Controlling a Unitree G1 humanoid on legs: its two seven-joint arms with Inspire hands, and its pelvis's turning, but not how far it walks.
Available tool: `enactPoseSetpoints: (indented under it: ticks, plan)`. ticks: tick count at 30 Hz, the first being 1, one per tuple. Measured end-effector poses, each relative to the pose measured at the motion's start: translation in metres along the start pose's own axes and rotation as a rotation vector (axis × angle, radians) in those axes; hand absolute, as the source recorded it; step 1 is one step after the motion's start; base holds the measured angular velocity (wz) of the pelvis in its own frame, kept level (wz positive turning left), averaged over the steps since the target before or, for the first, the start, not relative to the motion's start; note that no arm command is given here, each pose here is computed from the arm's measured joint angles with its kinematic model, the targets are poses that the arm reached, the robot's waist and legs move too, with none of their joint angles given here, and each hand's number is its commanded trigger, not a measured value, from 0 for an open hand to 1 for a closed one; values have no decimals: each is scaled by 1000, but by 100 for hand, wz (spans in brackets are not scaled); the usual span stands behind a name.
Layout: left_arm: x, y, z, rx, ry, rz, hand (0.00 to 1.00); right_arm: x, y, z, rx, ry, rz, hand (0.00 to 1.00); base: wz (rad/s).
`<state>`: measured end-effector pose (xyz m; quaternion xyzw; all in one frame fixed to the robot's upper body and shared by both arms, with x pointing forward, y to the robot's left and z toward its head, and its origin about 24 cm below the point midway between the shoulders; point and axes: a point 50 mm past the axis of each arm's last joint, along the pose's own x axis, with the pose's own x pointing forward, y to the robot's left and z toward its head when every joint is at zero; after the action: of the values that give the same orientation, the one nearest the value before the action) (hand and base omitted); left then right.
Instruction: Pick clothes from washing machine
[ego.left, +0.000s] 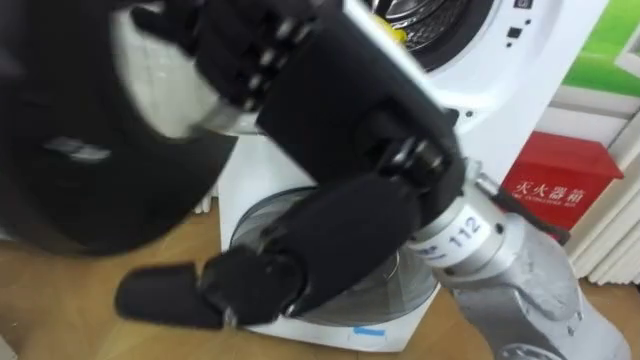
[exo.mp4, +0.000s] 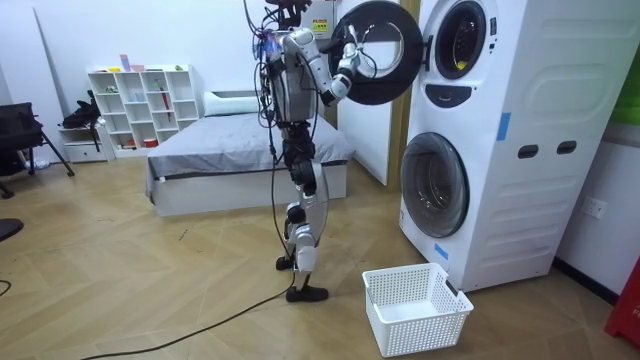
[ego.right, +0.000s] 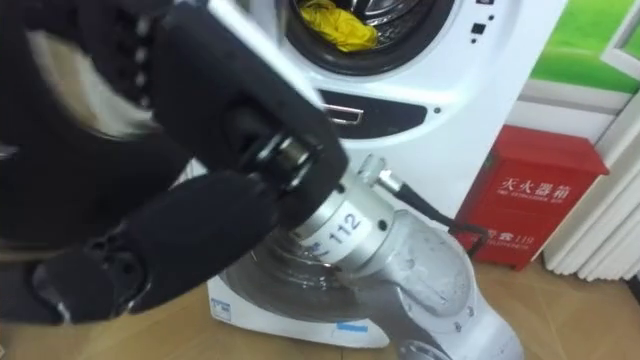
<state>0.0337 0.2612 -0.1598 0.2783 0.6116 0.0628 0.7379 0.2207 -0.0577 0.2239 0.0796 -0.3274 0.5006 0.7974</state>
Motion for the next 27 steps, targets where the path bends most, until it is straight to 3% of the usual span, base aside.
enactPoseSetpoints:
  ticks: [18,27]
  plan:
    - [-2,-10,-4,-7,44,-16,0,1,5,-10,-13,91,51,0,5]
    - [-4,-10,-11,-90,69,7,0,-18,-31,10,-136,52,-211,0,0]
